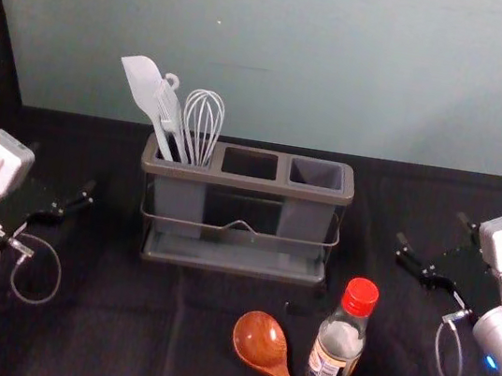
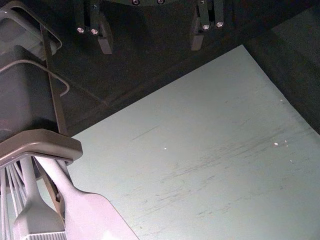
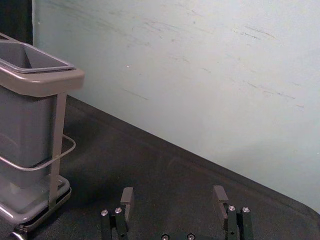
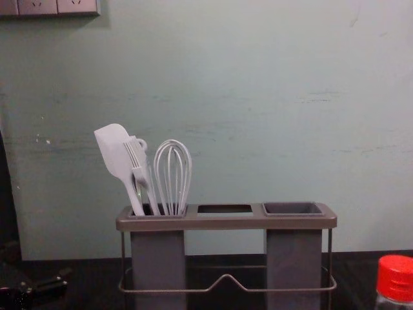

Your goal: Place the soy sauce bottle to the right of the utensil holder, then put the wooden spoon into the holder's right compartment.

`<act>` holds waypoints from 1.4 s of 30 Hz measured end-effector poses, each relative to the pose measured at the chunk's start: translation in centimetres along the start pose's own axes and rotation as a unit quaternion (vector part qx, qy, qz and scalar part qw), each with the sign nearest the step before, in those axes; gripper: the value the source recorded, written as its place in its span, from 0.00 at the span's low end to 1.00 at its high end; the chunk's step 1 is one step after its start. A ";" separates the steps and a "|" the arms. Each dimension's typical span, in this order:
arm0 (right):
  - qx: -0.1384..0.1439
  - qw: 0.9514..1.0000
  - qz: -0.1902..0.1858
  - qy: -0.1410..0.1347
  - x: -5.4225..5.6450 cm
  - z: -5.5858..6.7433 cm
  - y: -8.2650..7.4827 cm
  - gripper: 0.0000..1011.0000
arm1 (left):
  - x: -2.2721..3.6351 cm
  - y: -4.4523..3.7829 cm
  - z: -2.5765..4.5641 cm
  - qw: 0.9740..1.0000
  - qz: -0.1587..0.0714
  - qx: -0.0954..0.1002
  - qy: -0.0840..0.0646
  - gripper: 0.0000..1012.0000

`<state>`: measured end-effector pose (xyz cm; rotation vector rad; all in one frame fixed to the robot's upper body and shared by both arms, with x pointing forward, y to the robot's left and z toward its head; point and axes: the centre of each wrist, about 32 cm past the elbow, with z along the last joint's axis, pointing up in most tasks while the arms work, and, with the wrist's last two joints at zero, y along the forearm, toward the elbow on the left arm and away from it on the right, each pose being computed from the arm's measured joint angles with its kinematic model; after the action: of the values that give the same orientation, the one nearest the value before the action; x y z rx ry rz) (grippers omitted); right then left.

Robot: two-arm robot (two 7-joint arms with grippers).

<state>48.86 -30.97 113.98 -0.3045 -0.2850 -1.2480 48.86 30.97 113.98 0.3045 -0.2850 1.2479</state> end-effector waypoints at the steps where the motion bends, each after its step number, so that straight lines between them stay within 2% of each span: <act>1: 0.000 1.000 0.000 0.000 0.0 0.0 0.0 0.99 | 0.00 0.00 0.00 1.000 0.000 0.000 0.000 1.00; 42: 0.001 1.000 0.000 -0.002 0.0 0.0 -0.1 0.99 | 0.00 0.00 0.00 1.000 0.000 0.000 0.000 1.00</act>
<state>48.80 -30.97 114.02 -0.3048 -0.2893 -1.2480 48.86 30.97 113.98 0.3045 -0.2850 1.2480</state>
